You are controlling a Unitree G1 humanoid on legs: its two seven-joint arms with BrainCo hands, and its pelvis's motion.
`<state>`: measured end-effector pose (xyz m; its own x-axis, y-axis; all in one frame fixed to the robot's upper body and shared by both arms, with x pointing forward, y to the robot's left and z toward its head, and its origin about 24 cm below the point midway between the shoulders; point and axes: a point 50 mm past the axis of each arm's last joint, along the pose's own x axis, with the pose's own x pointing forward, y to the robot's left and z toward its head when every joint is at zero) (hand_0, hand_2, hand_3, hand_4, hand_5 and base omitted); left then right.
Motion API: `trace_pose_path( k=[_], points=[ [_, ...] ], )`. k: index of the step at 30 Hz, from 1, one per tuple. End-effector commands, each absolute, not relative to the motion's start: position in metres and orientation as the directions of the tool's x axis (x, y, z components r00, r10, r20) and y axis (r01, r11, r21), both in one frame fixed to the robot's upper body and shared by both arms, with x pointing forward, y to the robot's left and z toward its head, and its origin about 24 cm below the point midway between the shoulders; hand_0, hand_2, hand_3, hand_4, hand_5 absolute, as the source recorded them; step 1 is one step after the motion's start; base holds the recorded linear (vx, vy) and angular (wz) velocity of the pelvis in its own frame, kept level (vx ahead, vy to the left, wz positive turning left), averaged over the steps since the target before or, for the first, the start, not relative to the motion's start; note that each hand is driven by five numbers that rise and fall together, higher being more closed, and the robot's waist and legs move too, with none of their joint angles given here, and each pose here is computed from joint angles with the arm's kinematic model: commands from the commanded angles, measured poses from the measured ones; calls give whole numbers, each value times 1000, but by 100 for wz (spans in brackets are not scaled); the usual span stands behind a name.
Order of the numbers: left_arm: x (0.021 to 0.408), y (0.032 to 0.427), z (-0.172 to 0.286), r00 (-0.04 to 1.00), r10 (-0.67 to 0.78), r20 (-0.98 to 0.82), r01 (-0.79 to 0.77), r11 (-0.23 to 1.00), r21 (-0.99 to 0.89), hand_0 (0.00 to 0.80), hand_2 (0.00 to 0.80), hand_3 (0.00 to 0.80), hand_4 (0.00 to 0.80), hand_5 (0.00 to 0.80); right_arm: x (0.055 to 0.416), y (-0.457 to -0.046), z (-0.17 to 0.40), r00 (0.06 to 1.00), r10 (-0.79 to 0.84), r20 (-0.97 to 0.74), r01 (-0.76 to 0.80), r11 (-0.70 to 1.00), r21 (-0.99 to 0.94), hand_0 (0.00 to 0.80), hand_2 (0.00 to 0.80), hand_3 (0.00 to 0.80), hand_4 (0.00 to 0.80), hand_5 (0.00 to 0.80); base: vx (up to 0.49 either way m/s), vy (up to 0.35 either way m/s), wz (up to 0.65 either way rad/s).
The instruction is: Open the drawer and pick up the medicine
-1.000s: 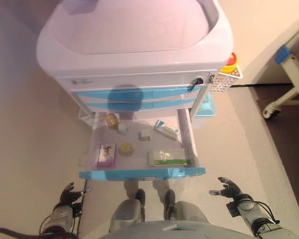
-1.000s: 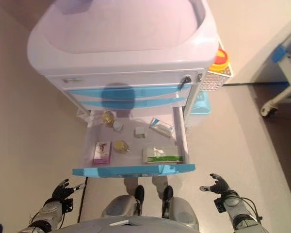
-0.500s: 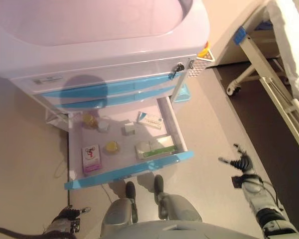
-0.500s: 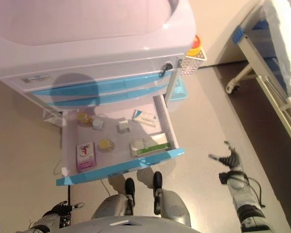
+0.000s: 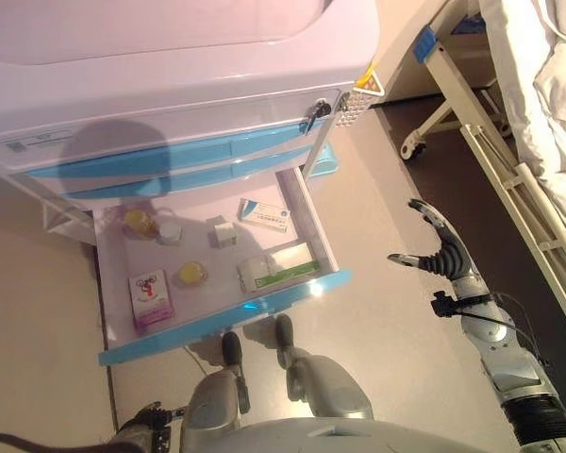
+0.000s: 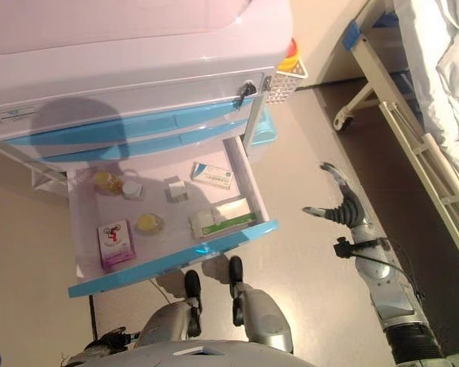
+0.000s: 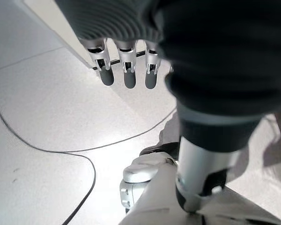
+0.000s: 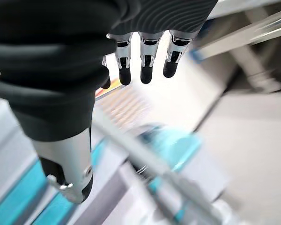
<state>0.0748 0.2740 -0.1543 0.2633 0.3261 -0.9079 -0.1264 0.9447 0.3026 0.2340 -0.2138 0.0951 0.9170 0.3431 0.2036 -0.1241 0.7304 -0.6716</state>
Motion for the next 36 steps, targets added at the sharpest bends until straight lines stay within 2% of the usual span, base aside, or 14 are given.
trace_pose_path(
  k=[1, 9, 18, 25, 36],
  points=[
    [62, 277, -155, 247, 355, -902, -14, 932, 363, 0, 0, 0, 0, 0, 229, -180, 134, 743, 587, 320, -232, 675, -700, 0, 0, 0, 0, 0, -25, -41, 9],
    [64, 271, -157, 261, 360, -896, -41, 931, 362, 0, 0, 0, 0, 0, 230, -140, 157, 548, 777, 311, -364, 556, -747, 0, 0, 0, 0, 0, -13, -33, 19],
    [55, 262, -161, 237, 348, -907, -165, 935, 315, 0, 0, 0, 0, 0, 243, -109, 168, 483, 826, 291, -355, 488, -797, 0, 0, 0, 0, 0, 16, -18, 39],
    [50, 261, -162, 235, 337, -912, -190, 936, 297, 0, 0, 0, 0, 0, 268, -98, 148, 558, 815, 156, -403, 431, -807, 0, 0, 0, 0, 0, 19, -3, 38],
    [64, 257, -161, 273, 320, -907, -179, 943, 279, 0, 0, 0, 0, 0, 299, -101, 106, 696, 718, 8, -367, 365, -856, 0, 0, 0, 0, 0, -5, 3, 21]
  ],
)
